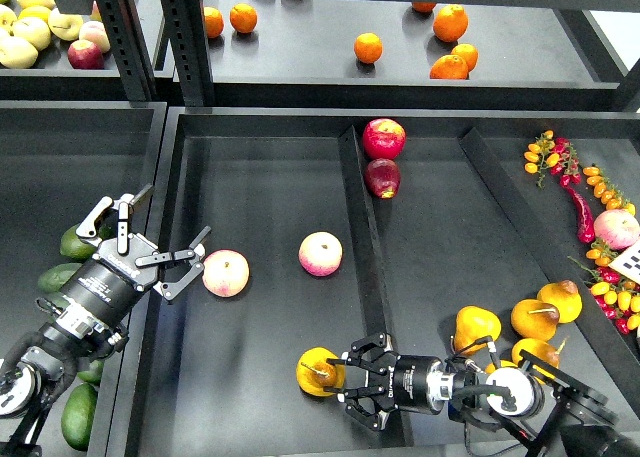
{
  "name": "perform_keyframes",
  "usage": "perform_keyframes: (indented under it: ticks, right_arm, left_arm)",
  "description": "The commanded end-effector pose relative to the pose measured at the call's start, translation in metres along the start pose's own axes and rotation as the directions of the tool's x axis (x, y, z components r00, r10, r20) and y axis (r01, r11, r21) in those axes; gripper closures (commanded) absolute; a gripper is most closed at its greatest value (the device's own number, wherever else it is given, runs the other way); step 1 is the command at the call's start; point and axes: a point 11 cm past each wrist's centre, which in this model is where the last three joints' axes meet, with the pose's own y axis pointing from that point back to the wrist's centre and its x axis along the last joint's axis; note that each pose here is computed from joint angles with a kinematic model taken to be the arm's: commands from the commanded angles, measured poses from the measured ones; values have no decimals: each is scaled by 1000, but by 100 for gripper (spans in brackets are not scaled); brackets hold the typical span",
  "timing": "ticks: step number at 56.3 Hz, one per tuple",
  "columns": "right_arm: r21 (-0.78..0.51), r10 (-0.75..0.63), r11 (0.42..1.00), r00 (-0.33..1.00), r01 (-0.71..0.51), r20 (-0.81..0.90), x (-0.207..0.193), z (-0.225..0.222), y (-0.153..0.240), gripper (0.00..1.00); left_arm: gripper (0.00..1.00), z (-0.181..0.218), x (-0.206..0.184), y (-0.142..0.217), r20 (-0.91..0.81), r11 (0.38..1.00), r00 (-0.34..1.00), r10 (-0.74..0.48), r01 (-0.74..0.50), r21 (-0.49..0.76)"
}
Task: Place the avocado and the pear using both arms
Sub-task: 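Carry the pear over to the other yellow pears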
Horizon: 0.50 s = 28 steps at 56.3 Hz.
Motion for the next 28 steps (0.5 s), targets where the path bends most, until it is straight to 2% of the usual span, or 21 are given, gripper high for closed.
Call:
perform_keyframes:
  ticks: [1, 28]
  right_arm:
    - [55, 8, 998, 1000, -8, -7, 2, -20, 16, 65]
    - [148, 92, 985, 995, -87, -27, 29, -59, 89, 64]
  left_arm:
    - [1, -1, 0, 0, -1, 1000, 1000, 0, 0, 3]
    - [1, -2, 0, -1, -1, 1000, 1000, -2, 2, 8]
